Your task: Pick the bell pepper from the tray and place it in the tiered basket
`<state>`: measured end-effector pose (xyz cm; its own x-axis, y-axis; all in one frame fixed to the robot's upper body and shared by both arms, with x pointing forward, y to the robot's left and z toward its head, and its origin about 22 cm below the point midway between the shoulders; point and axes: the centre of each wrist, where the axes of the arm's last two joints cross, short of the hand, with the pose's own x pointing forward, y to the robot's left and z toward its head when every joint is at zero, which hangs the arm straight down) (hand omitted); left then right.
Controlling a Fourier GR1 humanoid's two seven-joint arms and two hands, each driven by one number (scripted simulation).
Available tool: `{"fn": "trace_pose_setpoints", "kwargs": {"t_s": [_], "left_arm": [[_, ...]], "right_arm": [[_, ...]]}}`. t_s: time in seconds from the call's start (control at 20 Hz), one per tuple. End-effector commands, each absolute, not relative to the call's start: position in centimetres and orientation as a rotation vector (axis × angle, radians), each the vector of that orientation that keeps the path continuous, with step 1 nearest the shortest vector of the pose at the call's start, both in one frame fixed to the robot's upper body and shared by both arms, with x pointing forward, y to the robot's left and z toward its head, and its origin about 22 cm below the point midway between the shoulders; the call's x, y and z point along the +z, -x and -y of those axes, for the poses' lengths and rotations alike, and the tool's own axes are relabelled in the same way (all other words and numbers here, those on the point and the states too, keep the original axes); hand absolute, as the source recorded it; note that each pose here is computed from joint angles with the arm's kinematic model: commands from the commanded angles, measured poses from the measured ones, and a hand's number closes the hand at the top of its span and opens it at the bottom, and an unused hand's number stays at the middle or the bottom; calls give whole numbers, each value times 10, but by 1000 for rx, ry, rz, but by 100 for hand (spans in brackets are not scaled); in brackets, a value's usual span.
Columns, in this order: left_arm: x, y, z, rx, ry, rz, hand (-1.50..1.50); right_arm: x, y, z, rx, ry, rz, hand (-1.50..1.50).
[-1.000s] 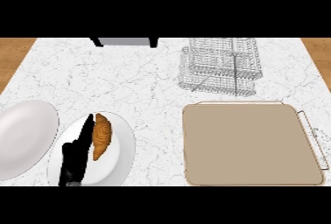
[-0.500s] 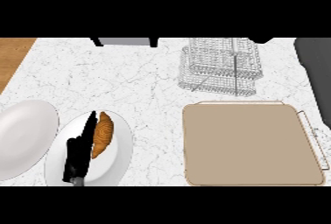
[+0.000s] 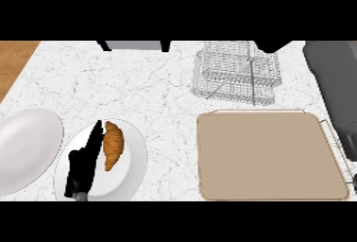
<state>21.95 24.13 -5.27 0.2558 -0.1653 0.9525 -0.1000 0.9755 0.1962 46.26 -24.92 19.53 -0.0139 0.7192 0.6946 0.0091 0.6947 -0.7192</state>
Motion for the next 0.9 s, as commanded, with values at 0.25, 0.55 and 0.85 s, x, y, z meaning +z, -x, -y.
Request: {"fn": "trace_pose_setpoints", "kwargs": {"t_s": [0.25,0.55,0.85], "left_arm": [[-47,-222,-238,-36,-230,1314,0],[-55,-205,-243,-56,-230,1302,0],[-55,-217,-243,-23,-249,1314,0]], "right_arm": [[180,-470,238,307,303,1577,-150],[209,-463,300,90,393,1714,-150],[246,-439,379,-181,577,1662,-150]]}}
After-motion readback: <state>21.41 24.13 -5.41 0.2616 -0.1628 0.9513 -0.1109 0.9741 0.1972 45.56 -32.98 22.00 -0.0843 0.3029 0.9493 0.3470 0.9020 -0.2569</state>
